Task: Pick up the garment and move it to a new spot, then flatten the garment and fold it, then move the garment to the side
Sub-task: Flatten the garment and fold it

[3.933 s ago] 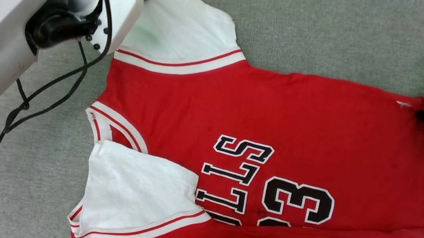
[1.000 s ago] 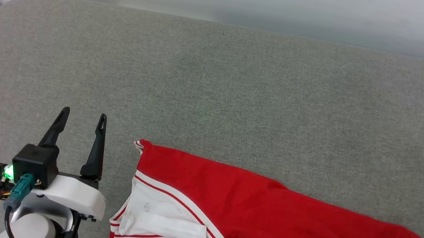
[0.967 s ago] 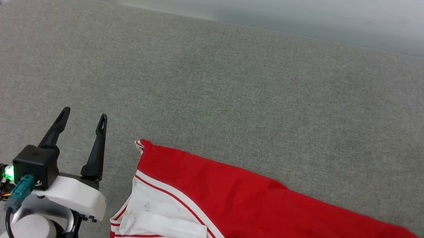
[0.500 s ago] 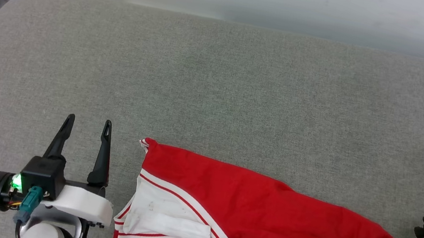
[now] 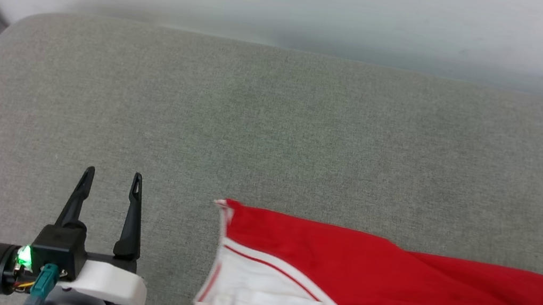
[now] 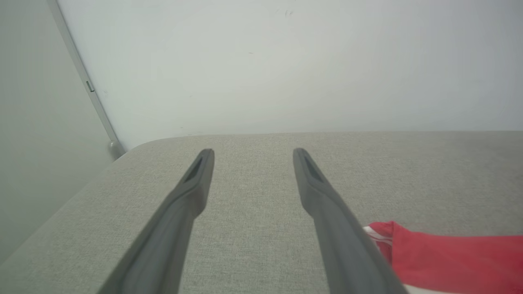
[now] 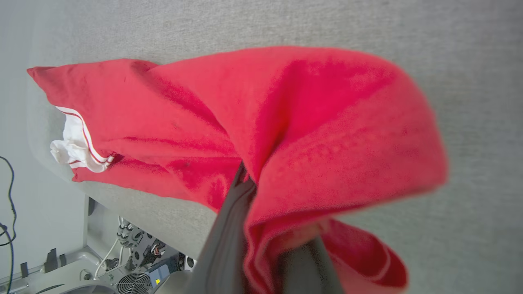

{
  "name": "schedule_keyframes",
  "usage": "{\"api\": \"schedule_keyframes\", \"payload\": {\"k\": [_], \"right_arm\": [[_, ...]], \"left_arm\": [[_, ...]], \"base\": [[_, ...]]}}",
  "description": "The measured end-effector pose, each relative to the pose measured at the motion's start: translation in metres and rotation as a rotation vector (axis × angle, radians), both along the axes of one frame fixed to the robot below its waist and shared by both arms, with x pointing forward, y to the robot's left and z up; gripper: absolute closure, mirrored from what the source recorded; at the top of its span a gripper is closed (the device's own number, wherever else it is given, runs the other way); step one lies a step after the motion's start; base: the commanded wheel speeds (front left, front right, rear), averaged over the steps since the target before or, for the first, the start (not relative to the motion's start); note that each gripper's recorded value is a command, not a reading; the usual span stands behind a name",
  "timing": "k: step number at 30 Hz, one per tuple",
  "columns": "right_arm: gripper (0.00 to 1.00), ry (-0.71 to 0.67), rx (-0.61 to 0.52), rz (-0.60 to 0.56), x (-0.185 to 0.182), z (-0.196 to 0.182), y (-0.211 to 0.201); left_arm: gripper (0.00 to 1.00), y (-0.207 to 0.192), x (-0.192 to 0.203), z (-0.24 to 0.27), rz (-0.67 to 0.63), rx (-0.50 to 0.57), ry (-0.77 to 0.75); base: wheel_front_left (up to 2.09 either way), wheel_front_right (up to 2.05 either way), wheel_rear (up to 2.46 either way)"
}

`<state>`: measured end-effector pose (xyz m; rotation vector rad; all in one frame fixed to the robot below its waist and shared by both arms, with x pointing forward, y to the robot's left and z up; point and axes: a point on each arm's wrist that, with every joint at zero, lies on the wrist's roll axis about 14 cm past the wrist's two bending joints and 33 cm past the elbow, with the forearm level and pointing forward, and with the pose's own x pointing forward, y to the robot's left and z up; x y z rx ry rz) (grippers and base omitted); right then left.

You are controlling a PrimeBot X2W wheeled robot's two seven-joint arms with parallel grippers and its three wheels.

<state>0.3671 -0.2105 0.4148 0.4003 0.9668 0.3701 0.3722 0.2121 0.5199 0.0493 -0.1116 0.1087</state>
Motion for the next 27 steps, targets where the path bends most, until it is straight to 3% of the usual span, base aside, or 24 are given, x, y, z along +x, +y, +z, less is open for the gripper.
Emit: {"api": "schedule_keyframes", "payload": {"k": [6, 10, 20, 22, 23, 27], "right_arm": [[1.0, 0.019, -0.169, -0.074, -0.012, 0.006, -0.069], [1.0, 0.005, -0.179, -0.058, -0.015, 0.016, -0.071], [1.0, -0.066, -0.02, 0.147, -0.018, 0.045, 0.013], [1.0, -0.083, 0.01, 0.204, -0.016, 0.05, 0.036], [1.0, -0.101, 0.037, 0.294, -0.013, 0.054, 0.071], [1.0, -0.115, 0.057, 0.399, -0.006, 0.053, 0.114]], "left_arm": [[0.0, 0.001, -0.01, -0.001, 0.013, -0.01, -0.002], [0.0, 0.003, -0.016, -0.003, 0.018, -0.012, 0.003], [0.0, -0.001, -0.019, -0.005, 0.01, -0.019, 0.007], [0.0, 0.0, -0.018, -0.007, 0.013, -0.018, 0.014], [0.0, -0.002, -0.016, -0.012, 0.008, -0.024, 0.026], [0.0, -0.003, -0.01, -0.014, 0.005, -0.03, 0.031]], "base": [[0.0, 0.0, 0.0], [0.0, 0.0, 0.0], [0.0, 0.0, 0.0], [0.0, 0.0, 0.0], [0.0, 0.0, 0.0], [0.0, 0.0, 0.0]]}}
